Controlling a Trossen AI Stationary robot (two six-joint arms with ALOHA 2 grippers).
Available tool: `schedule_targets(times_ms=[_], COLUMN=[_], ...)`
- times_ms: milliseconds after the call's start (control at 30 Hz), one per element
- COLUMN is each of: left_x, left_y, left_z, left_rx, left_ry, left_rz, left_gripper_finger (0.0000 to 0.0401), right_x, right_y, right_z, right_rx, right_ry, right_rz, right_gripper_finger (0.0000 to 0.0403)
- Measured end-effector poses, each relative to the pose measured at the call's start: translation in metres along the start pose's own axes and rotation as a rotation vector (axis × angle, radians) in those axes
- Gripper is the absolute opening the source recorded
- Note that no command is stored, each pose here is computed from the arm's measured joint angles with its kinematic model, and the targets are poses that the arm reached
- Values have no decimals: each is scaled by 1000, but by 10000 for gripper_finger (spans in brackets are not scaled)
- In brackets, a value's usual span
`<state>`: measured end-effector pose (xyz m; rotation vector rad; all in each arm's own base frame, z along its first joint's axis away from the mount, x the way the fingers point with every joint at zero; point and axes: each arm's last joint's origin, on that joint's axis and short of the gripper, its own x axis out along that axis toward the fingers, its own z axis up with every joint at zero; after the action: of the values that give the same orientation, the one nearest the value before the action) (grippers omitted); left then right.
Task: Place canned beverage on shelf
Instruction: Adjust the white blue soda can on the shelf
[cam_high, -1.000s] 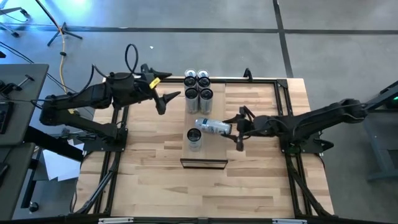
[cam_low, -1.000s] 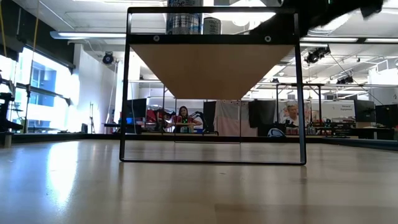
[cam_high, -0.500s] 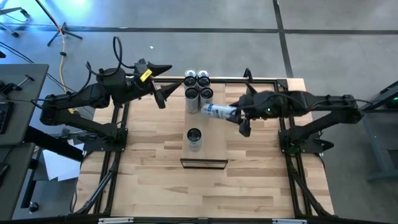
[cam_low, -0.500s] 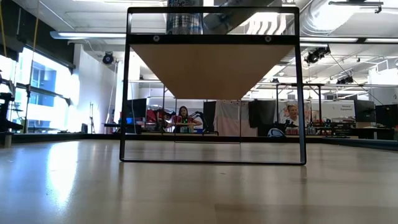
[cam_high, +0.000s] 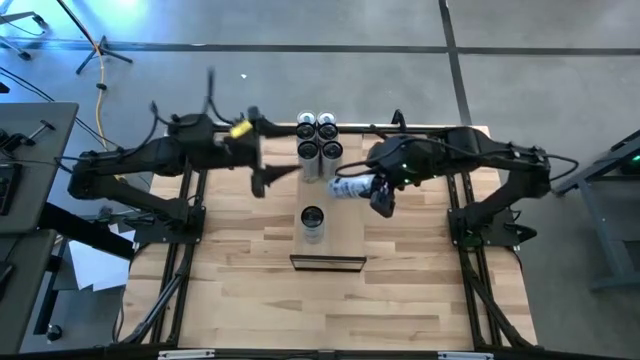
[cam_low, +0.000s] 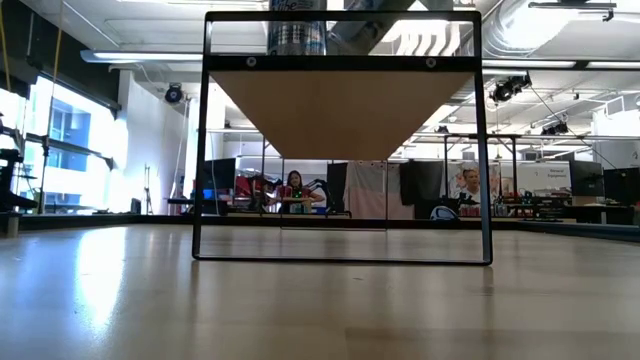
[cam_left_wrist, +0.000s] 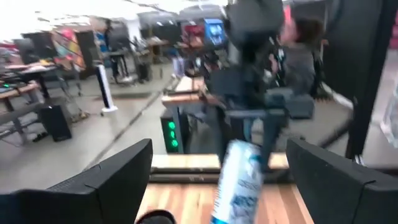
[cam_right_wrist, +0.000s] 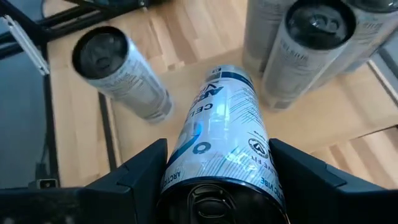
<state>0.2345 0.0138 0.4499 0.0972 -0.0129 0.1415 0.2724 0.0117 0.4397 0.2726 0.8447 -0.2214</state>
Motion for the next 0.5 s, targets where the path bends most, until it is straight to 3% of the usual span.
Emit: schedule_targets(times_ms=[200,400,500], left_x=[15,21,21], left_y=[-17,-21,-18], left_z=[-17,-22,-23], left_rx=[85,-70,-65], left_ry=[108,144,155], left_rz=[-62,40,88], left_gripper_finger=[340,340,340], right_x=[20,27,26], right_y=[-2,-8,-11], right_z=[5,5,6], right_rx=[4,18,38], right_ry=[95,138,138], right_rz=[20,-6,-13], right_gripper_finger=[238,238,238])
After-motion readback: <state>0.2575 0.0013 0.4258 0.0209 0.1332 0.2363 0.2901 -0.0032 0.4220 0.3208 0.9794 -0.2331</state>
